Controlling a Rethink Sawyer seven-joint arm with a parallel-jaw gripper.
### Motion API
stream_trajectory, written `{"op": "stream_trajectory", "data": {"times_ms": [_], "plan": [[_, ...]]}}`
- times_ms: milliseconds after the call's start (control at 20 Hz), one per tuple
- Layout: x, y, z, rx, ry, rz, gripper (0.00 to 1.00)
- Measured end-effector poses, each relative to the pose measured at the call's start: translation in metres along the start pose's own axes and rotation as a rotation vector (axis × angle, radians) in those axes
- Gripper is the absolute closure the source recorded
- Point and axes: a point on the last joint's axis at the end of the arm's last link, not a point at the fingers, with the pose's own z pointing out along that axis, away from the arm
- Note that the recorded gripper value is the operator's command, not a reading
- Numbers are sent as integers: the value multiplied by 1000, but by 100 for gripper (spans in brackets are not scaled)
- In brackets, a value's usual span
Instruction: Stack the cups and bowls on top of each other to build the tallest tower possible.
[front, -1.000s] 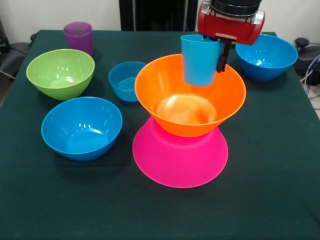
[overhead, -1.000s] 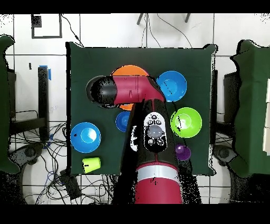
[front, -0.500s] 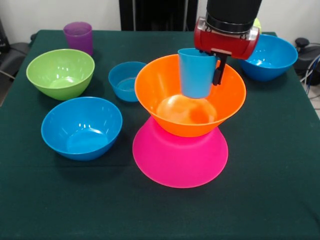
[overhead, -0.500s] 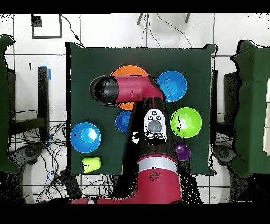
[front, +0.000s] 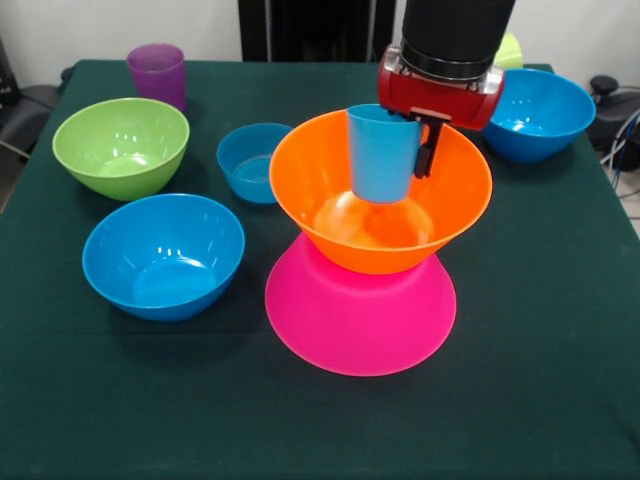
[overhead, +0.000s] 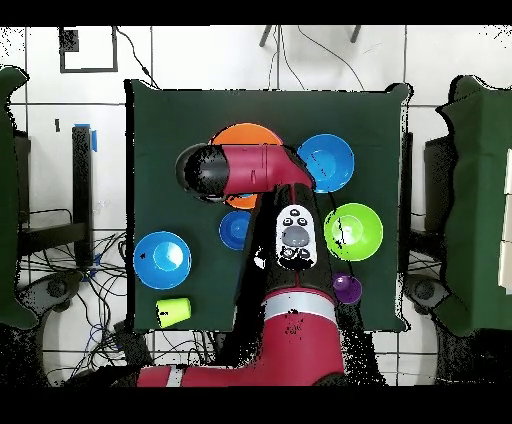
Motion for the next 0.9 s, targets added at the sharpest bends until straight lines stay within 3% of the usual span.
{"op": "stream_trajectory", "data": {"times_ms": [550,900], "plan": [[-12,-2,-3,-7,-48,5,100],[-14,-1,-3,-10,-56,6,100]]}}
